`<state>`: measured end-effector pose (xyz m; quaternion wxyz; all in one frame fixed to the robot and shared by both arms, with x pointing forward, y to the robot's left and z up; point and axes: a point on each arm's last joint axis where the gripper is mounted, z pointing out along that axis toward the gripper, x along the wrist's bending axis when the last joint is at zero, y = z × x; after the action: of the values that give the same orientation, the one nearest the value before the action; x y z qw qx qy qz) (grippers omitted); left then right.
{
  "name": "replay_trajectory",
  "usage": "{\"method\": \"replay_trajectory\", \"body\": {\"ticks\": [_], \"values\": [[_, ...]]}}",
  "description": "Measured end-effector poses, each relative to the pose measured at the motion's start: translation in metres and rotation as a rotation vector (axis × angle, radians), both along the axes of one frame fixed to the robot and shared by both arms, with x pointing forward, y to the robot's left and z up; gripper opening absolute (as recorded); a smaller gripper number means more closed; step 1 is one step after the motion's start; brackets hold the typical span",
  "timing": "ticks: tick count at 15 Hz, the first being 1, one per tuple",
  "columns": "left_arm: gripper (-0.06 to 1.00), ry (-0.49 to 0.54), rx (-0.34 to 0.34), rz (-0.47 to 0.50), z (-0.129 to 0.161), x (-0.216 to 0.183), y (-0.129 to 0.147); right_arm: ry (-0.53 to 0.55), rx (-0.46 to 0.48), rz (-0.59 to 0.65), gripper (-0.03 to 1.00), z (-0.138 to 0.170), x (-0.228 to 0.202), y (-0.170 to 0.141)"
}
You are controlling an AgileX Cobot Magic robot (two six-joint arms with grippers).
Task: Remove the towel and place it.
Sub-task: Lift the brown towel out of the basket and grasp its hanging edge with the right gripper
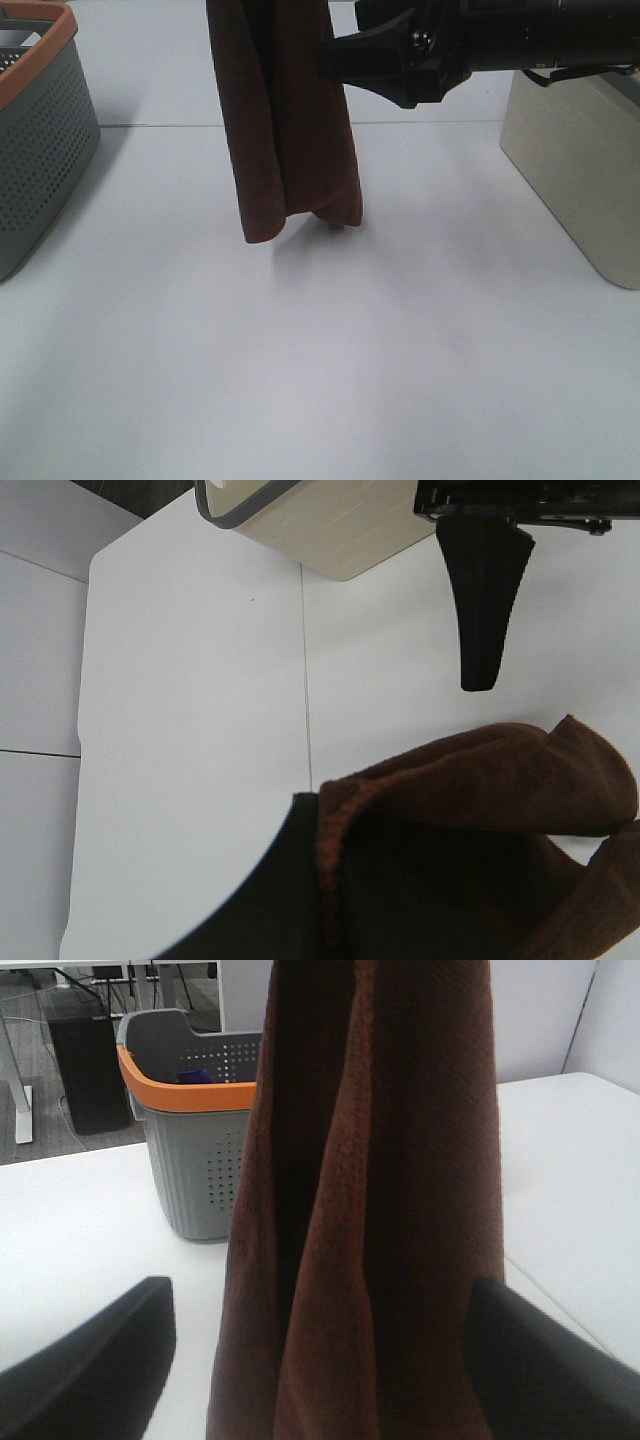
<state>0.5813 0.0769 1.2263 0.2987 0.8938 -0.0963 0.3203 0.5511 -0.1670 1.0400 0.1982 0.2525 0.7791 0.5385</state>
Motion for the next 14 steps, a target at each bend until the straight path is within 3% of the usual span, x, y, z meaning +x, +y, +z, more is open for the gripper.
{"method": "replay_trajectory", "body": {"ticks": [4, 9, 14], "values": [[0.0, 0.003, 0.0, 0.0, 0.0, 0.0, 0.0, -0.039, 0.042, 0.06, 0.69, 0.014, 0.001, 0.008], [0.0, -0.002, -0.015, 0.0, 0.001, 0.0, -0.001, 0.015, 0.011, 0.146, 0.67, -0.01, 0.005, 0.048], [0.0, 0.0, -0.017, 0.002, 0.001, 0.0, -0.001, 0.086, 0.006, 0.142, 0.6, -0.031, 0.012, 0.052]]}}
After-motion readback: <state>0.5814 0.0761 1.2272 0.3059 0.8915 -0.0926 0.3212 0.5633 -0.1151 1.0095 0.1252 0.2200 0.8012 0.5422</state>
